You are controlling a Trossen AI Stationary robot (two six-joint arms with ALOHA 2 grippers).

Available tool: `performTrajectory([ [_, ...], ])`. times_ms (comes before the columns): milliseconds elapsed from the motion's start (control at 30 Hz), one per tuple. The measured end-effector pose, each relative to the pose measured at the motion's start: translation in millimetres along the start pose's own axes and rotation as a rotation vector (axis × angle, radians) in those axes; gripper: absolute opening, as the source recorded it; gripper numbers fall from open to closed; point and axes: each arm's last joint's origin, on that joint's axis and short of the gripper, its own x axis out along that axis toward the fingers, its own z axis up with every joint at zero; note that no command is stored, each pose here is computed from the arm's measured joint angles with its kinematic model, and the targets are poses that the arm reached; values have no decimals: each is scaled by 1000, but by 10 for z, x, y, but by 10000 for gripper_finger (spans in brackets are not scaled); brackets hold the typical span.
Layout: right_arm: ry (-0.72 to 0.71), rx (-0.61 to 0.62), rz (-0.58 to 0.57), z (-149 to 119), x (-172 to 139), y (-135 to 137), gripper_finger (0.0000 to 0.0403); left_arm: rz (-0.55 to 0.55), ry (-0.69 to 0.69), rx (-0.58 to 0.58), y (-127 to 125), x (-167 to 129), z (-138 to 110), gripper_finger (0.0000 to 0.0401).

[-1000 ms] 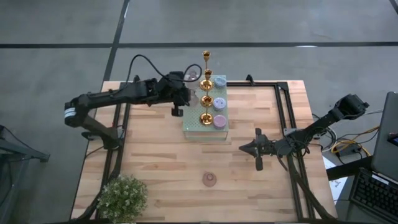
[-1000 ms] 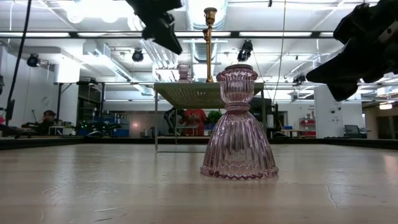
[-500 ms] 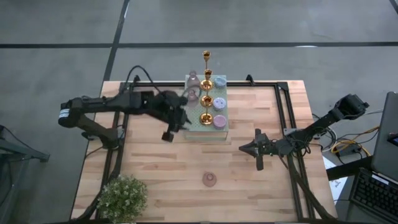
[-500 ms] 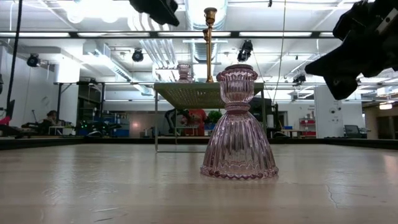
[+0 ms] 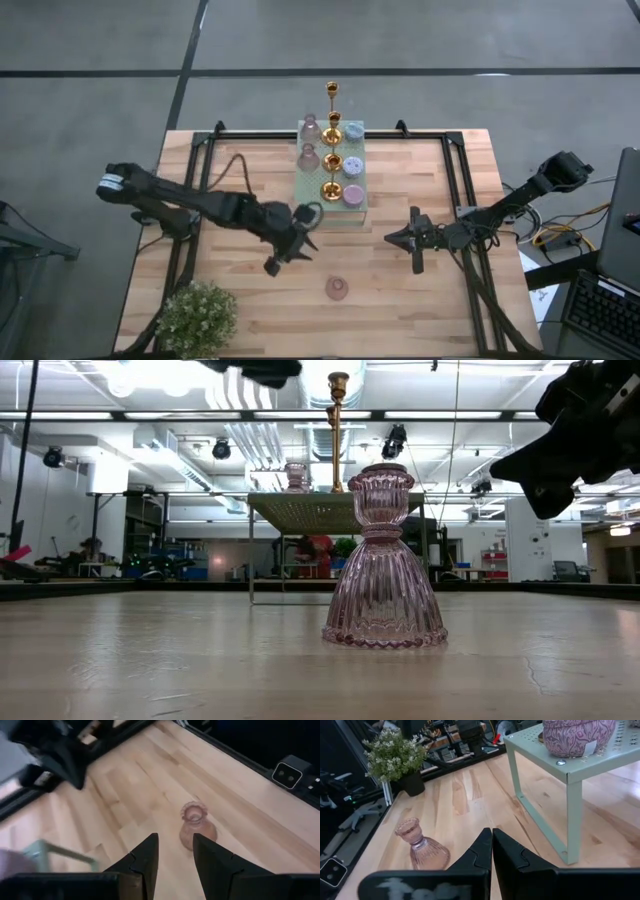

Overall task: Pick & Place candle stick holders
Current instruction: Put the pink glass candle holder on the shelf aligned with the other pink glass candle holders

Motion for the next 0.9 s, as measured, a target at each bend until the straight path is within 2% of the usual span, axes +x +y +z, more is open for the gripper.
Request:
performTrajectory([
  [367, 7, -10, -16, -20, -4, -16, 8, -72, 67, 38, -79, 610, 18, 124],
  [667, 18, -10, -21, -31, -4, -22, 8, -162, 84, 124, -227, 956, 48, 124],
  [900, 23, -11, -24, -37, -4, -26, 8, -180, 120, 172, -279, 1200, 2, 124],
])
